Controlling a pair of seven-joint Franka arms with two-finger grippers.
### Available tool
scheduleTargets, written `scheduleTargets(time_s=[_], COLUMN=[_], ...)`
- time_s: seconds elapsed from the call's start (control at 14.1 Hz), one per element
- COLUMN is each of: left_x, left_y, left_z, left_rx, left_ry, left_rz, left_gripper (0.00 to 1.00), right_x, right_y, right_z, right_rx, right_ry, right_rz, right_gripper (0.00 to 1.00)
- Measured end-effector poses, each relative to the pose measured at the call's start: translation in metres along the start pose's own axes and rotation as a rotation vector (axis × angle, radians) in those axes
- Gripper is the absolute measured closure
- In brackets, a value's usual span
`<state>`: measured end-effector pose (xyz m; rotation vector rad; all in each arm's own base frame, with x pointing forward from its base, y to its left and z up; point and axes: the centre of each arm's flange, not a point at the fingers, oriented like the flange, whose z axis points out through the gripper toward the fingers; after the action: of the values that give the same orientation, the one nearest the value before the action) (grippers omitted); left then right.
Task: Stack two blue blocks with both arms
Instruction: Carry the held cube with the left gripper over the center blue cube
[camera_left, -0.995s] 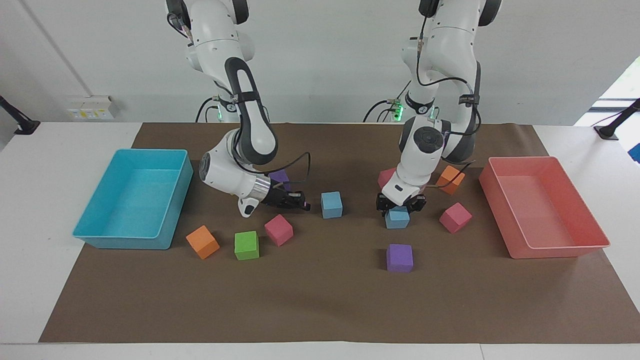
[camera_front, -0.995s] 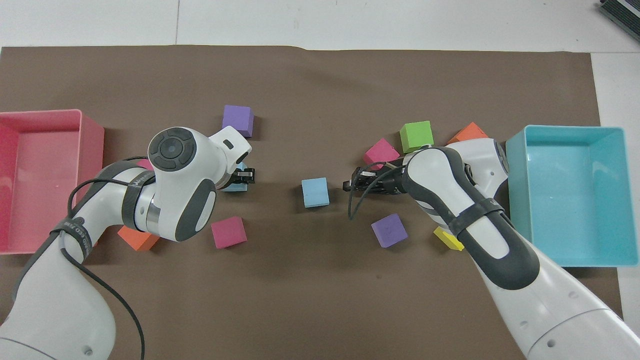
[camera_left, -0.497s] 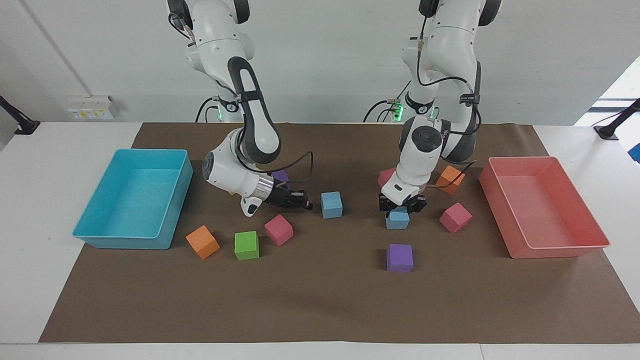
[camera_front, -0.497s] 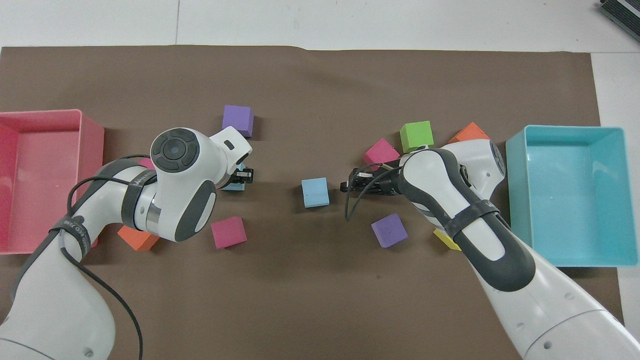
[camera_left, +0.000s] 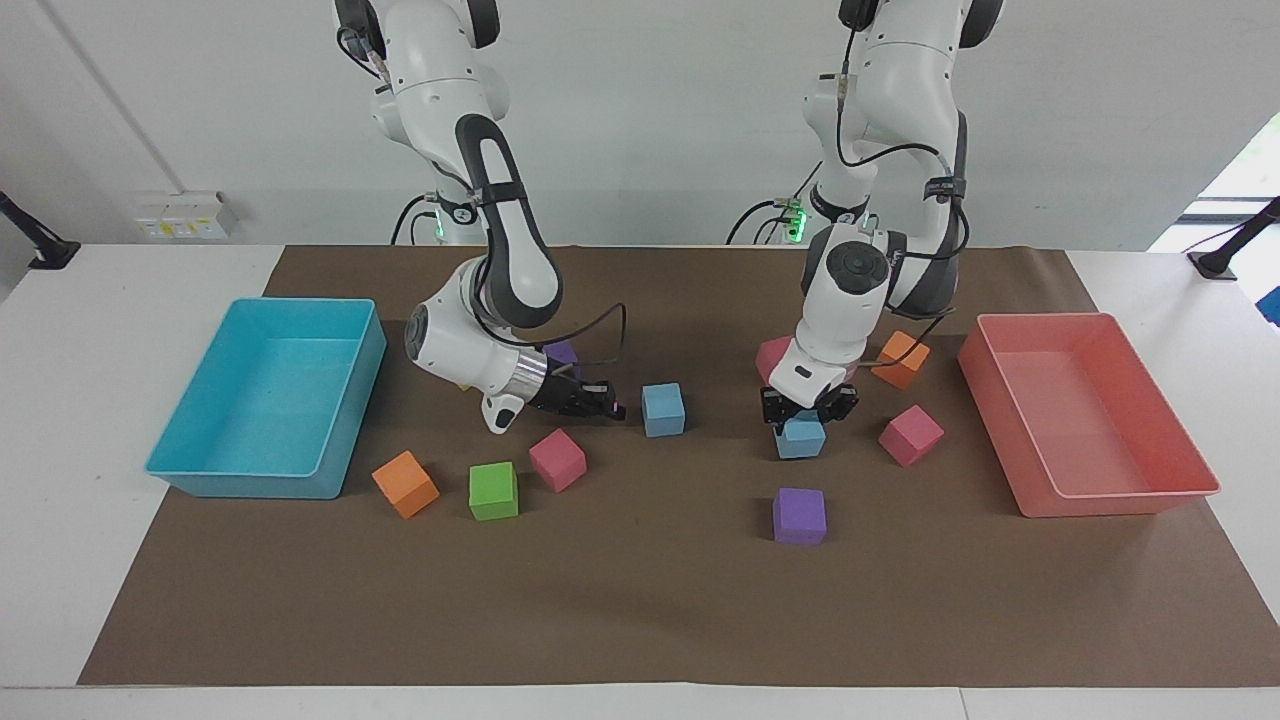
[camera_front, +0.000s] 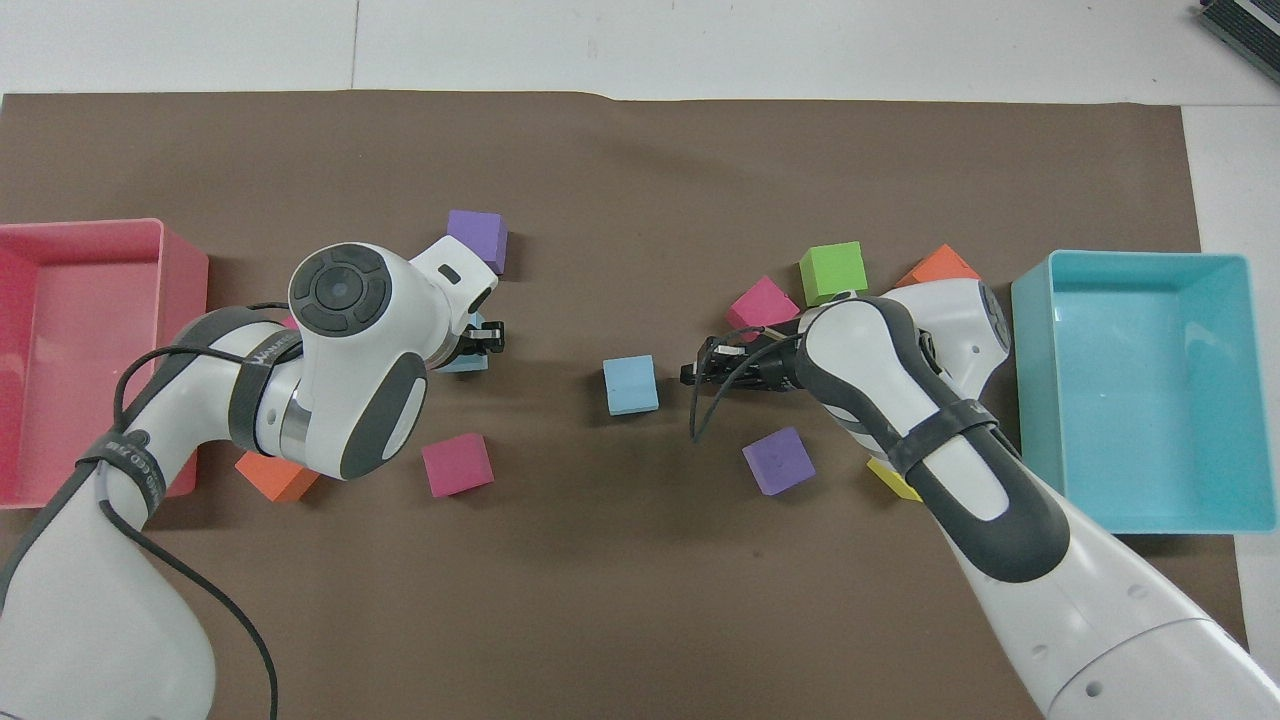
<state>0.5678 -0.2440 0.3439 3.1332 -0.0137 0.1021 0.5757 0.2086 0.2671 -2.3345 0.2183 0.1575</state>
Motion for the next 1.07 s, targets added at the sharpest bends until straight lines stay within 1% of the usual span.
scheduleTargets(time_s=[0.21, 0.43, 0.71, 0.85, 1.07], left_x=[0.002, -0.001, -0.019, -0.022, -0.026], left_y=[0.020, 0.052, 0.097, 0.117, 0.147], left_z=[-0.029, -0.053, -0.066, -0.073, -0.071], left_rx=[0.008, -0.002, -0.016, -0.035, -0.042], left_ry=[-0.018, -0.001, 0.008, 0.005, 0.005], left_rz=[-0.009, -0.047, -0.020, -0.010, 0.009], left_gripper=[0.42, 0.42, 0.42, 0.42, 0.42], right_x=[0.000, 0.000, 0.000, 0.000, 0.001], right_y=[0.000, 0.001, 0.003, 0.006, 0.006], right_z=[0.000, 0.001, 0.001, 0.003, 0.004], right_rx=[0.000, -0.001, -0.003, -0.005, -0.005], right_ry=[0.000, -0.001, -0.002, -0.005, -0.005], right_rz=[0.000, 0.002, 0.005, 0.009, 0.010], right_gripper=[0.99, 0.99, 0.99, 0.99, 0.99])
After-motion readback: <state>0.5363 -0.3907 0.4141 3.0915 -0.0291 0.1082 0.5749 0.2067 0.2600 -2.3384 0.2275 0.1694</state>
